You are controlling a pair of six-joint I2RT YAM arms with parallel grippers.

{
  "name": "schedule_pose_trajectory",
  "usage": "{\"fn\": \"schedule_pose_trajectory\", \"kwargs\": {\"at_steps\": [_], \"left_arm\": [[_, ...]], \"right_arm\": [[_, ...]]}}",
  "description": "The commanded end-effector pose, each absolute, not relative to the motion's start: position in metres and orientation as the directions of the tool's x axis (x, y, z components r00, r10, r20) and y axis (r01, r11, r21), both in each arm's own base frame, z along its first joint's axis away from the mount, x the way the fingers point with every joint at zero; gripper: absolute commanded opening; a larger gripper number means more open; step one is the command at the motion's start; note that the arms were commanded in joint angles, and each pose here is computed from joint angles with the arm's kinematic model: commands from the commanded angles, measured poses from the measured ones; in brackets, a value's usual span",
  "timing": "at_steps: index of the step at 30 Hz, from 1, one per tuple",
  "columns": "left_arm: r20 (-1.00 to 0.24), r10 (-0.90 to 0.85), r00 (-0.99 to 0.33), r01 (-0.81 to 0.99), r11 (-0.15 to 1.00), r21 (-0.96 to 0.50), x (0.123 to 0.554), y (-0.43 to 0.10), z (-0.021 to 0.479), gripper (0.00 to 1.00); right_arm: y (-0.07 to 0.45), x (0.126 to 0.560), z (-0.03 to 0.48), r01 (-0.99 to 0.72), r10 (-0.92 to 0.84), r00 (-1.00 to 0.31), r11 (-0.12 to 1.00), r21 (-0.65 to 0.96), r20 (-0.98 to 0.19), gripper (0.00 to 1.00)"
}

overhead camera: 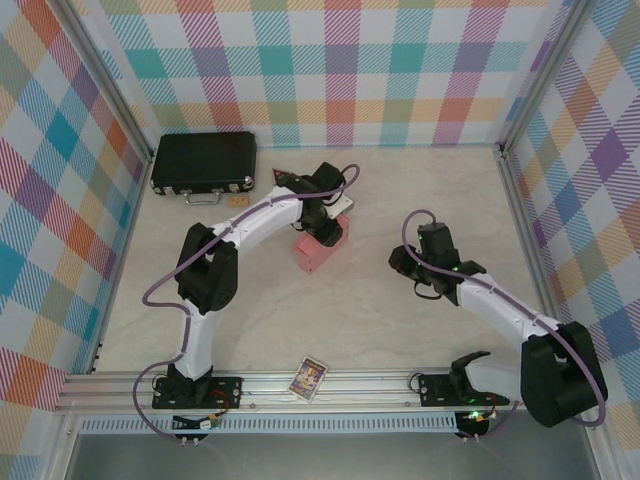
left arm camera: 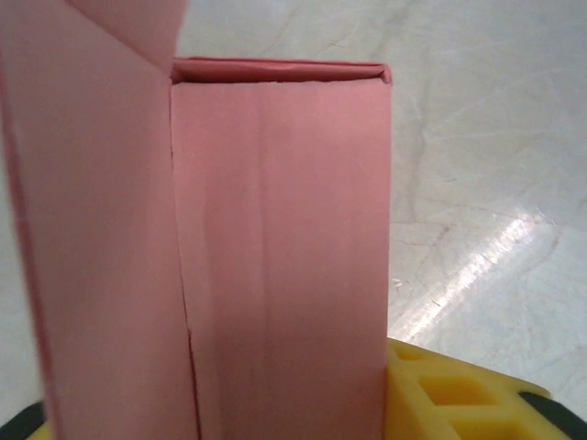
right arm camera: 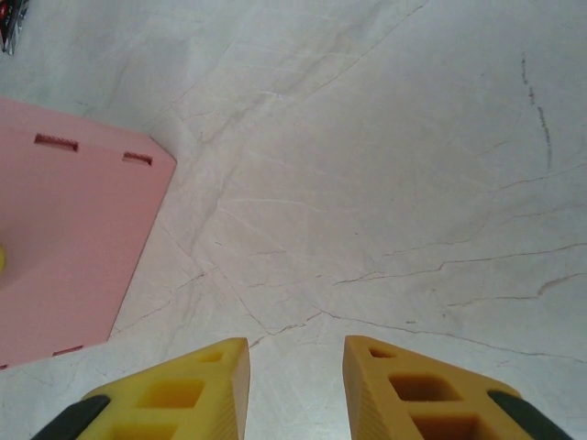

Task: Fold the paper box

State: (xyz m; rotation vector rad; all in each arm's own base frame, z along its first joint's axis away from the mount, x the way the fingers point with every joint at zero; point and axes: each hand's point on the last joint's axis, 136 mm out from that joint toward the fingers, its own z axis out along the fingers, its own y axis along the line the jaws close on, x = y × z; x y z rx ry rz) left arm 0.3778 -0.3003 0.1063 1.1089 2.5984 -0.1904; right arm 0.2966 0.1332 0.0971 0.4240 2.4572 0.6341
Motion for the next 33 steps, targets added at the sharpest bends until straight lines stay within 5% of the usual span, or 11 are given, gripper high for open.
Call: {"fn": "schedule_pose_trajectory", "kwargs": {"at_steps": [1,8,20,33], "left_arm": [[-0.316,0.759,-0.569,0.81,0.583,-0.059,0.36,-0.31,0.109,0.42],[-0.414,0.864,-0.285,0.958,0.252,-0.134,0.323,-0.328,0.129,0.44],[-0.331,0.943,0.042,0.999,-0.041,0.009,0.3,-0.344,0.116,0.49],[-0.307,0.944,0.123,0.989,-0.09,0.118,0.308,-0.352,0.119,0.6]], "right_arm": [[0.124,0.287,0.093,0.166,0.411,-0.798,0.853,0.495,-0.44,0.34],[0.116,0.283,0.095,0.175,0.414,-0.795,0.856,0.486,-0.444,0.34],[0.104,0.273,0.089,0.204,0.432,-0.788,0.855,0.477,-0.438,0.35],[0.113,0.278,0.096,0.157,0.408,-0.801,0.849,0.504,-0.438,0.36]]}}
